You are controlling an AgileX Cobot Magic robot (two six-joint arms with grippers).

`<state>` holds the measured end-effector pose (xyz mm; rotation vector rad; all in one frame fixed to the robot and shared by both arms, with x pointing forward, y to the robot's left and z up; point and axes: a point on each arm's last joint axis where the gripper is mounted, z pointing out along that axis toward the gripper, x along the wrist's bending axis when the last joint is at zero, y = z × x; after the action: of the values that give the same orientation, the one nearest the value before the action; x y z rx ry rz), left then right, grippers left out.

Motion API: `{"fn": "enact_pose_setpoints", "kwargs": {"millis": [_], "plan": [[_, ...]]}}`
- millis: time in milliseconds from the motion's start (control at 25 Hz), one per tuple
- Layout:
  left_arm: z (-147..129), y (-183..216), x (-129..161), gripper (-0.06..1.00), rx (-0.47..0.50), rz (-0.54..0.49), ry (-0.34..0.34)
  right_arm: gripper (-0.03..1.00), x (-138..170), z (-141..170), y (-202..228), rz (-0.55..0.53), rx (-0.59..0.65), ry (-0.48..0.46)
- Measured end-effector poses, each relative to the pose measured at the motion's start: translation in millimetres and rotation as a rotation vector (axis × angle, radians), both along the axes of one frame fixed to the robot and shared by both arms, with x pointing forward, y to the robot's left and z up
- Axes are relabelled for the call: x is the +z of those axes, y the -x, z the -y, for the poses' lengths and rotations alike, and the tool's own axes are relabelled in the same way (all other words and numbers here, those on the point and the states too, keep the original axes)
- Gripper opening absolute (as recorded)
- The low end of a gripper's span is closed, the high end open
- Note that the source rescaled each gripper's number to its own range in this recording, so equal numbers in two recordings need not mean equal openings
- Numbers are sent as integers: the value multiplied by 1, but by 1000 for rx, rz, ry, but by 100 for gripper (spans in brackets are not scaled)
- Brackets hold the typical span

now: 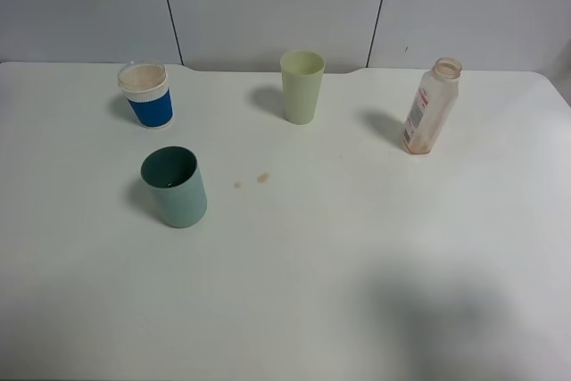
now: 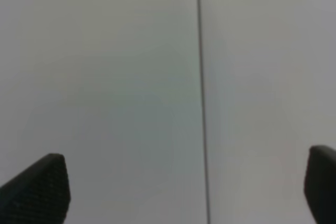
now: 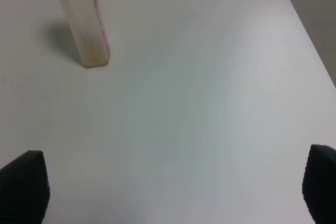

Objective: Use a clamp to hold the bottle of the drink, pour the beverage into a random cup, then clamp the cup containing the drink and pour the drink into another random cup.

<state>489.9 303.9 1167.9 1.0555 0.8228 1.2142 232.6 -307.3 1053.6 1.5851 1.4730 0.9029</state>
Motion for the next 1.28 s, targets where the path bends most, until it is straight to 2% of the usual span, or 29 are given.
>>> {"fn": "enact_pose_setpoints", "kwargs": {"millis": [360,440,560,680,1000,1280], "plan": [[-8,27,13,69,133,-65,22,100,0,0,0,0,0,0],[-5,31,14,69,150,-84,-4,100,0,0,0,0,0,0],[3,37,11,69,148,-102,-51,100,0,0,0,0,0,0],[11,44,0,69,128,-129,-70,100,0,0,0,0,0,0],[10,72,-25,69,136,-181,-24,100,0,0,0,0,0,0],[6,113,-29,69,174,-223,-47,100,0,0,0,0,0,0]]}}
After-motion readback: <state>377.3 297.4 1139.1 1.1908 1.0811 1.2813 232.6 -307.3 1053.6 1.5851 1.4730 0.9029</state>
